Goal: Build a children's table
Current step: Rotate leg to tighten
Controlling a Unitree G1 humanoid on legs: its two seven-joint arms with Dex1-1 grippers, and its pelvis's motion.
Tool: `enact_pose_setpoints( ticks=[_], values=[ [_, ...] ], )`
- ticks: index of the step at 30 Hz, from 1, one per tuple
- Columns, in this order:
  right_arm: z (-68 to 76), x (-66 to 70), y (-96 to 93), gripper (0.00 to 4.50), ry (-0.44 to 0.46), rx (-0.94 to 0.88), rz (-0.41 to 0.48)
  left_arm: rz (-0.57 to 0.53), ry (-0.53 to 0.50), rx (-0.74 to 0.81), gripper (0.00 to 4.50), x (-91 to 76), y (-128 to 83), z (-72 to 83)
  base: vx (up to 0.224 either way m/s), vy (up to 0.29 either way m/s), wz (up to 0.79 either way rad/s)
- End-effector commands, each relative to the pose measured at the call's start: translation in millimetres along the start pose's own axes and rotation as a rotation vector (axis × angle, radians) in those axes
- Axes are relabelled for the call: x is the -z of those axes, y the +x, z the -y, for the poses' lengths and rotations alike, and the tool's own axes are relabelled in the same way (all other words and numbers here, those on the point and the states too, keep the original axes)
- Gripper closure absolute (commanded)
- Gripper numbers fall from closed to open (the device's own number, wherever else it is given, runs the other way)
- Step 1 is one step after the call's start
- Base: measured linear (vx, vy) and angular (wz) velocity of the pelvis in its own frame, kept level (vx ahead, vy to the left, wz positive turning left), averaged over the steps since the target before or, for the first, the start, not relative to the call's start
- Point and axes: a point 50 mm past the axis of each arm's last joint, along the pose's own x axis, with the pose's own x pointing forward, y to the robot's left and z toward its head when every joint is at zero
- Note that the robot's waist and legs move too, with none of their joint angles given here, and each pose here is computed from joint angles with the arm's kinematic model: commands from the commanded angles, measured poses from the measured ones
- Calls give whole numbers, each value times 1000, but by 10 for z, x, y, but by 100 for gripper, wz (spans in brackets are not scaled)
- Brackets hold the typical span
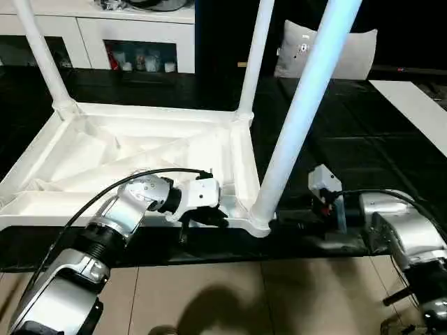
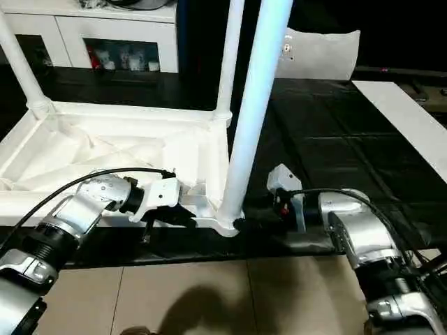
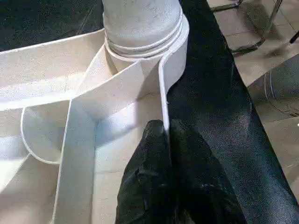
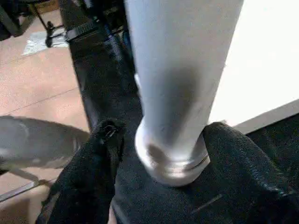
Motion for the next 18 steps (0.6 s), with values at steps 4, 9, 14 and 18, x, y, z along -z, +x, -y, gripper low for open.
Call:
enact_pose_setpoints(
  ticks=[4, 9, 14, 18],
  values=[
    [65, -88, 84, 216, -57, 38, 27, 19, 67, 67, 450, -103, 116, 48, 0, 0, 0],
    [45, -93, 106, 241, -74, 3, 32, 20, 62, 69, 450, -92, 121, 59, 0, 0, 0],
    [43, -61, 120, 241, -19, -13, 34, 17, 57, 69, 450, -75, 125, 73, 0, 0, 0],
    [66, -31, 117, 241, -39, 14, 8, 17, 53, 64, 450, -64, 124, 75, 0, 0, 0]
  ],
)
